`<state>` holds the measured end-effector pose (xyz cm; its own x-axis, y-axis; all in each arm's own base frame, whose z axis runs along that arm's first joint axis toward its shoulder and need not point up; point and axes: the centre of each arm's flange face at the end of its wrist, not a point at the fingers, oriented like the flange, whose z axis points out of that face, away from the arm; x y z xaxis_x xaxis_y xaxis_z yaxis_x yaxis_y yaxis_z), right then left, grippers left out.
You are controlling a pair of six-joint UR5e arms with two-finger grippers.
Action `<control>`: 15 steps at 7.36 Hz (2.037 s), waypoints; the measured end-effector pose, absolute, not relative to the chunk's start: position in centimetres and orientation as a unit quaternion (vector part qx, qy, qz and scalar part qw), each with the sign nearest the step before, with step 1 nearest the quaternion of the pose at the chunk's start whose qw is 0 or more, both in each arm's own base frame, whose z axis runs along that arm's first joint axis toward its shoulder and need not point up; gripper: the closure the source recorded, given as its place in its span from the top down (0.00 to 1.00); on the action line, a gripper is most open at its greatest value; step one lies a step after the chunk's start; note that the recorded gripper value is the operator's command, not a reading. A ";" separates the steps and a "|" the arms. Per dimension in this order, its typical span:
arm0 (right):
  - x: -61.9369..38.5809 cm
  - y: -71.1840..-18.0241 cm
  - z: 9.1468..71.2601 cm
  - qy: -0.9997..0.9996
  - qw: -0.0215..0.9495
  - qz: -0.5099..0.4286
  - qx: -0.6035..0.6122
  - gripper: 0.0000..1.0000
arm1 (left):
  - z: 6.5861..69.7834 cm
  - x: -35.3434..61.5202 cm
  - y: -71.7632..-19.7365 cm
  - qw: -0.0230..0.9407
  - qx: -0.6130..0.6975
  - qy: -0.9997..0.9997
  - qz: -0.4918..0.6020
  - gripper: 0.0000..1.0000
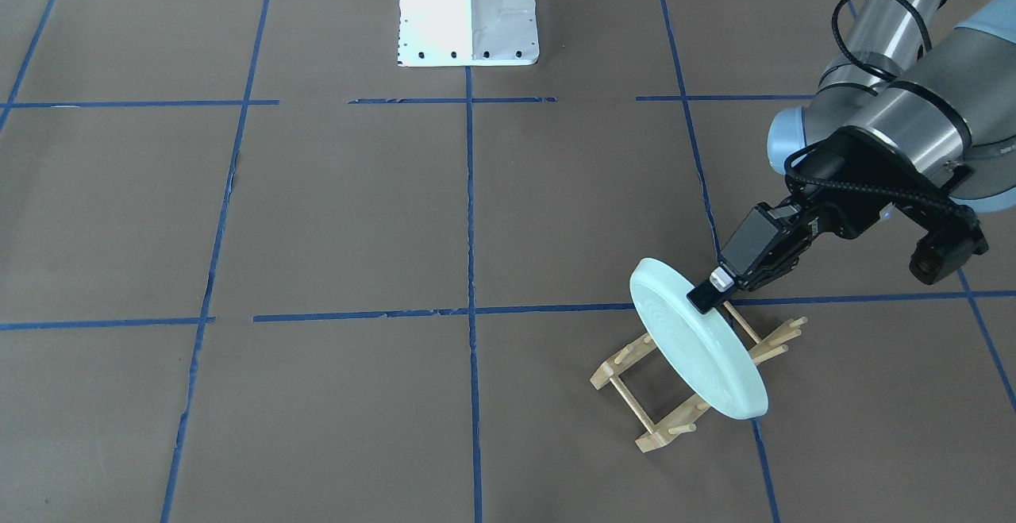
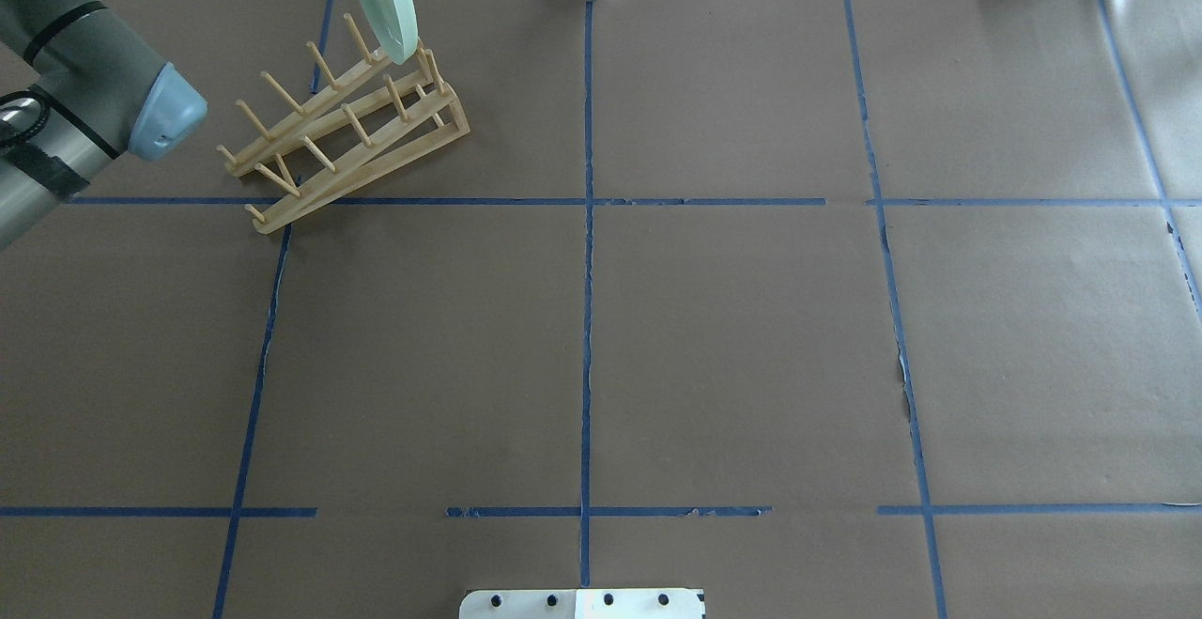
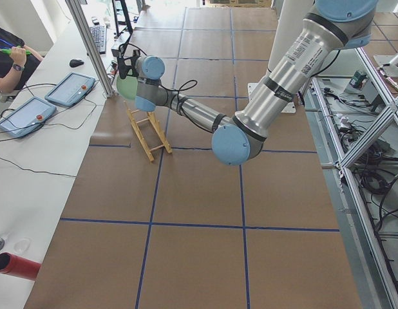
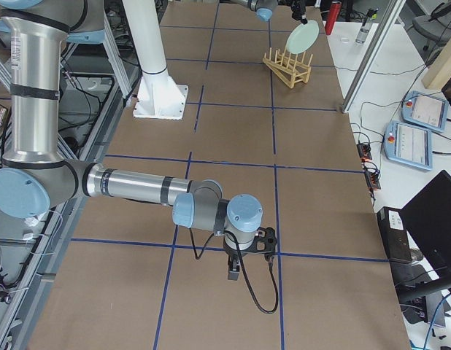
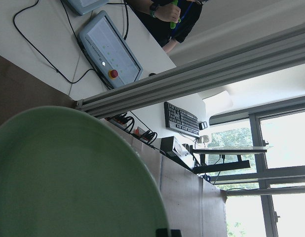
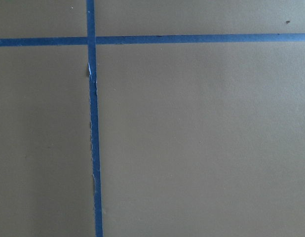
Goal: Place plate on rack
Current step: 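Lower the plate upright into the rack slots with the left gripper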
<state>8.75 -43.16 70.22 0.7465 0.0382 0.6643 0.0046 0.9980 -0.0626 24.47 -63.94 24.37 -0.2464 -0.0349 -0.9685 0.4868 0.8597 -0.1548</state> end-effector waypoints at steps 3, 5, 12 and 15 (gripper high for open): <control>8.8 -43.2 70.2 -0.356 0.934 0.009 -0.030 1.00 | 26.8 25.0 -65.3 0.597 0.155 0.749 -0.242 0.00; 8.7 -43.2 70.2 -0.356 0.934 0.009 -0.030 1.00 | 27.8 25.5 -65.8 0.600 0.153 0.743 -0.252 0.00; 8.7 -43.2 70.2 -0.356 0.934 0.009 -0.030 1.00 | 30.4 30.6 -65.3 0.612 0.144 0.730 -0.268 0.45; 8.7 -43.2 70.2 -0.356 0.934 0.009 -0.030 1.00 | 30.7 31.6 -65.1 0.614 0.154 0.725 -0.271 1.00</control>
